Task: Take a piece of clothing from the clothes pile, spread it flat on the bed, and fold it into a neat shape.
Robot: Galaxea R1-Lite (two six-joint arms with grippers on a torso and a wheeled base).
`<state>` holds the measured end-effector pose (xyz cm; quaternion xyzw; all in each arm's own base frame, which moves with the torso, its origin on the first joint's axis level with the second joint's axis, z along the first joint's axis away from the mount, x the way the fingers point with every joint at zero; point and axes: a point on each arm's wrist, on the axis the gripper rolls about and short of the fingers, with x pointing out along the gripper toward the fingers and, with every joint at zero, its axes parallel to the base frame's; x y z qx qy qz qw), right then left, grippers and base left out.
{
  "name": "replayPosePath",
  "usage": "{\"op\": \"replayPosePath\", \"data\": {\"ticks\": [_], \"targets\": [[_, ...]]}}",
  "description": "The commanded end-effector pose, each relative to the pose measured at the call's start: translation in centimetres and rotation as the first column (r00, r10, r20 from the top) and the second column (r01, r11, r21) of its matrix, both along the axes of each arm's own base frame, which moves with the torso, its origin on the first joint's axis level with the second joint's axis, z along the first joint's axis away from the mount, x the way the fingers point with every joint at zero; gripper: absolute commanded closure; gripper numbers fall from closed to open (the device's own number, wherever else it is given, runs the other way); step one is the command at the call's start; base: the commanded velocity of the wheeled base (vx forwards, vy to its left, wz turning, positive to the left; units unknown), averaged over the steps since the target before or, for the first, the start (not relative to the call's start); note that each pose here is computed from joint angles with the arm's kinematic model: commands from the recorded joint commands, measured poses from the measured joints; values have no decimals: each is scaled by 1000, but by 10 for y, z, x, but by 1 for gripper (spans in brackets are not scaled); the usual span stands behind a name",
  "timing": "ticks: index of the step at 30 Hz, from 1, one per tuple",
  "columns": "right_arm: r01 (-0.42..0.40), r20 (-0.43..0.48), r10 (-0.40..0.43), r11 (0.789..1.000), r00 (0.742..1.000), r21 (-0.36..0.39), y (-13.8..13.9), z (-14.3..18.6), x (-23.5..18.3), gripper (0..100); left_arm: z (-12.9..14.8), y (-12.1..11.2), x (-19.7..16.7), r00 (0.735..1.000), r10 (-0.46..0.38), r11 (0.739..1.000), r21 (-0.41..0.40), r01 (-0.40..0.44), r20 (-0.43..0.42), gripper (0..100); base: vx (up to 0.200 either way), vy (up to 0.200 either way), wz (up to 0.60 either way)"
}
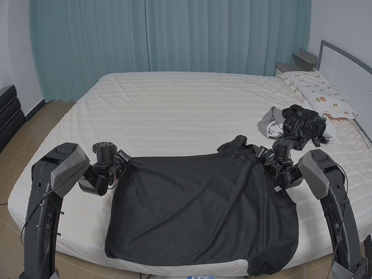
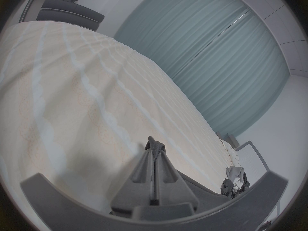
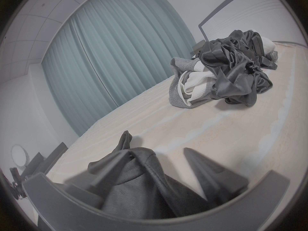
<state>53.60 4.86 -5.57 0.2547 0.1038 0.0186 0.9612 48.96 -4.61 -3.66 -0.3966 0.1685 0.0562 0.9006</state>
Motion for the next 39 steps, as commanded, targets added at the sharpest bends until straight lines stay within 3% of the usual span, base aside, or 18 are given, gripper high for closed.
{"op": "replayPosePath", "data": {"ticks": [1,6,15,16,30,39], "targets": [[-13,4,13,999,1000,32,1,13,-2,0,-1,0,0,1000,0,1000,0,0,-3,100,0,0,0],[-71,-14,72,995,997,64,-3,23,-8,0,-2,-1,0,1000,-1,1000,0,1,-4,100,0,0,0],[-97,-109,106,992,988,81,-1,7,-10,0,-3,-1,-1,1000,-1,1000,1,1,-7,100,0,0,0],[-96,-103,104,992,989,82,0,8,-9,100,-3,-1,-1,1000,-1,1000,1,1,-9,100,0,0,0],[-60,-82,66,995,994,80,-14,14,-2,100,-3,-1,-1,1000,0,1000,2,0,-10,100,0,0,0],[-7,-13,9,997,1000,74,-21,28,7,100,-2,0,-1,1000,4,1000,0,-4,0,100,0,0,0]]}}
